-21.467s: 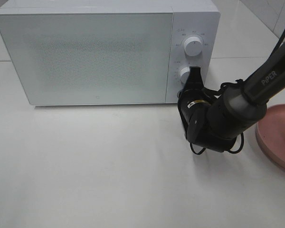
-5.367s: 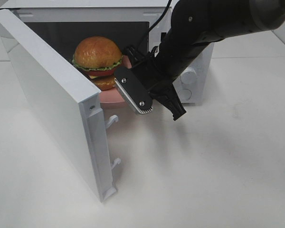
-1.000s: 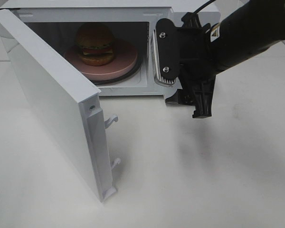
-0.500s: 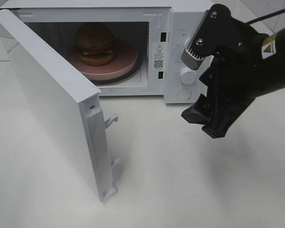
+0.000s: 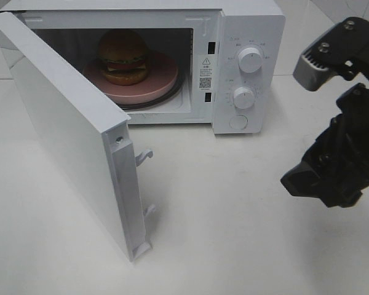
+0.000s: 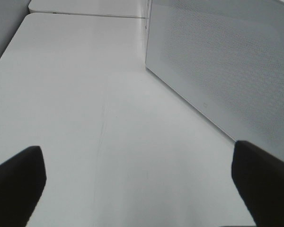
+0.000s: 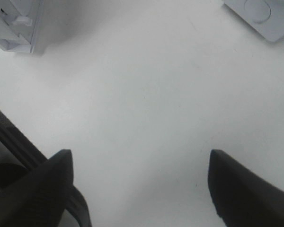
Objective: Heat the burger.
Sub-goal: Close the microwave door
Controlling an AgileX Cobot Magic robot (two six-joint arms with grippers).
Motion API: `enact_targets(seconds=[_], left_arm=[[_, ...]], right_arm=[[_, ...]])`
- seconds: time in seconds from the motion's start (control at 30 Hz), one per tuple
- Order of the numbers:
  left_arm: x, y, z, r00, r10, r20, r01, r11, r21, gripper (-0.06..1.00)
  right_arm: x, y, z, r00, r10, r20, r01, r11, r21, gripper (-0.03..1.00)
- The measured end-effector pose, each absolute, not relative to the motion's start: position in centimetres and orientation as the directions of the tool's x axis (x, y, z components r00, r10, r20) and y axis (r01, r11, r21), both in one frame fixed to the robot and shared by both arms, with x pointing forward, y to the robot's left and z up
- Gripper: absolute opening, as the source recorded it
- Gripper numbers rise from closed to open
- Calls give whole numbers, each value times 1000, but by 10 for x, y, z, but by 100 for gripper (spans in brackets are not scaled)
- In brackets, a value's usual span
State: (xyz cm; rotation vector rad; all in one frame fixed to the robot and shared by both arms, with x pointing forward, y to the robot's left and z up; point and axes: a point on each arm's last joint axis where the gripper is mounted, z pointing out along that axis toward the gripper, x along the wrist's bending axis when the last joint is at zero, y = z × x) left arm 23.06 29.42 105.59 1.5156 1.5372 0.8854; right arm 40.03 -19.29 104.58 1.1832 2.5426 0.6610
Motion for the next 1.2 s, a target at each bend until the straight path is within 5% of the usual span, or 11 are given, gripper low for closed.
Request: enact_targets(seconds=[0.87, 1.2], left_arm=[[231, 294, 1056, 23, 998, -60, 449, 43, 892, 99], [231, 294, 1056, 23, 998, -60, 449, 43, 892, 99]], right_arm=[[311, -257, 1076, -510, 859, -31, 719, 446, 533, 77], [286, -285, 1071, -308, 951, -16, 748, 253, 614, 77]])
